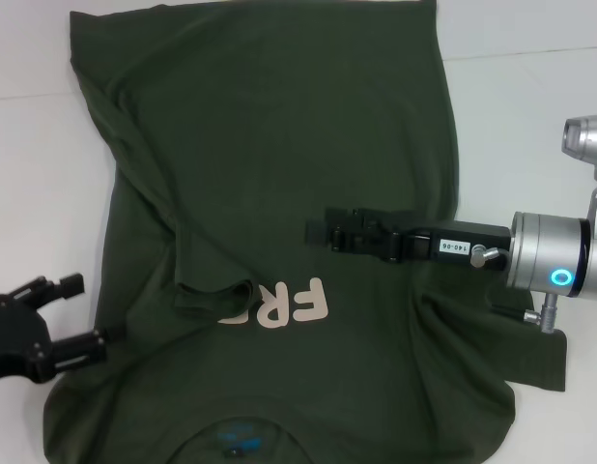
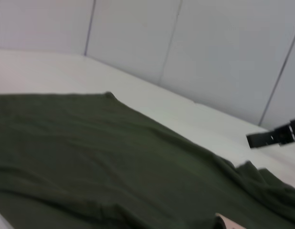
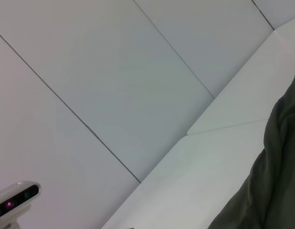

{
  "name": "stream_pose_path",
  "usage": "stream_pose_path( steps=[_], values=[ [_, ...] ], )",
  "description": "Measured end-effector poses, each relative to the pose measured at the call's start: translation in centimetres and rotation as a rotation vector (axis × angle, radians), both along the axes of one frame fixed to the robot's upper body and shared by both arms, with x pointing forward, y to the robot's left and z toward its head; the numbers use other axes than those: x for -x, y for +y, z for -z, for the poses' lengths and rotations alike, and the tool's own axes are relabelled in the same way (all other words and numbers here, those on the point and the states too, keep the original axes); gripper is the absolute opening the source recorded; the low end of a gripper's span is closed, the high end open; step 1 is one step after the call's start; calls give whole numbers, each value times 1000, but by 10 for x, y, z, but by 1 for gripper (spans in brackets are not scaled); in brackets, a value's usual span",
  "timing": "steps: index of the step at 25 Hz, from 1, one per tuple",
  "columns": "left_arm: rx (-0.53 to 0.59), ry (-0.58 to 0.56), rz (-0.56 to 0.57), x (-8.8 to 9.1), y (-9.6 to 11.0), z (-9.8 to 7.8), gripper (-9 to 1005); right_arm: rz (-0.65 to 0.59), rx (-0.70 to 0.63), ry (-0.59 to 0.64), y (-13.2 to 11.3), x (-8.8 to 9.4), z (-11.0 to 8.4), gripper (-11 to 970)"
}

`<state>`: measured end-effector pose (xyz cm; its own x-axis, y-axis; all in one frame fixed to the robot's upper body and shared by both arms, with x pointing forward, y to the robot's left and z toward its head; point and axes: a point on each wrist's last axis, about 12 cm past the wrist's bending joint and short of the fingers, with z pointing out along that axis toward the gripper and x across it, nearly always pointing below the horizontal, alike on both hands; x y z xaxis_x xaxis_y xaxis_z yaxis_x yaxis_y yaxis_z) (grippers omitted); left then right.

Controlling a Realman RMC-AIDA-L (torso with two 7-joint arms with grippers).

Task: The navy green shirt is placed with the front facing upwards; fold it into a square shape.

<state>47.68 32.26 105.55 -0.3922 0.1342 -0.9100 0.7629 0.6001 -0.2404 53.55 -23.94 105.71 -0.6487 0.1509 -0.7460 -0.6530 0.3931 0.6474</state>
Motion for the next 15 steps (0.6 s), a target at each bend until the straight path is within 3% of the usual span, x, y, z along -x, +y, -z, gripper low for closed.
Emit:
stream_pose_path(
  steps=[15],
  values=[
    [-89,92,72,-14,-9,2,805,8,-8,7,0,4,3,820]
  ],
)
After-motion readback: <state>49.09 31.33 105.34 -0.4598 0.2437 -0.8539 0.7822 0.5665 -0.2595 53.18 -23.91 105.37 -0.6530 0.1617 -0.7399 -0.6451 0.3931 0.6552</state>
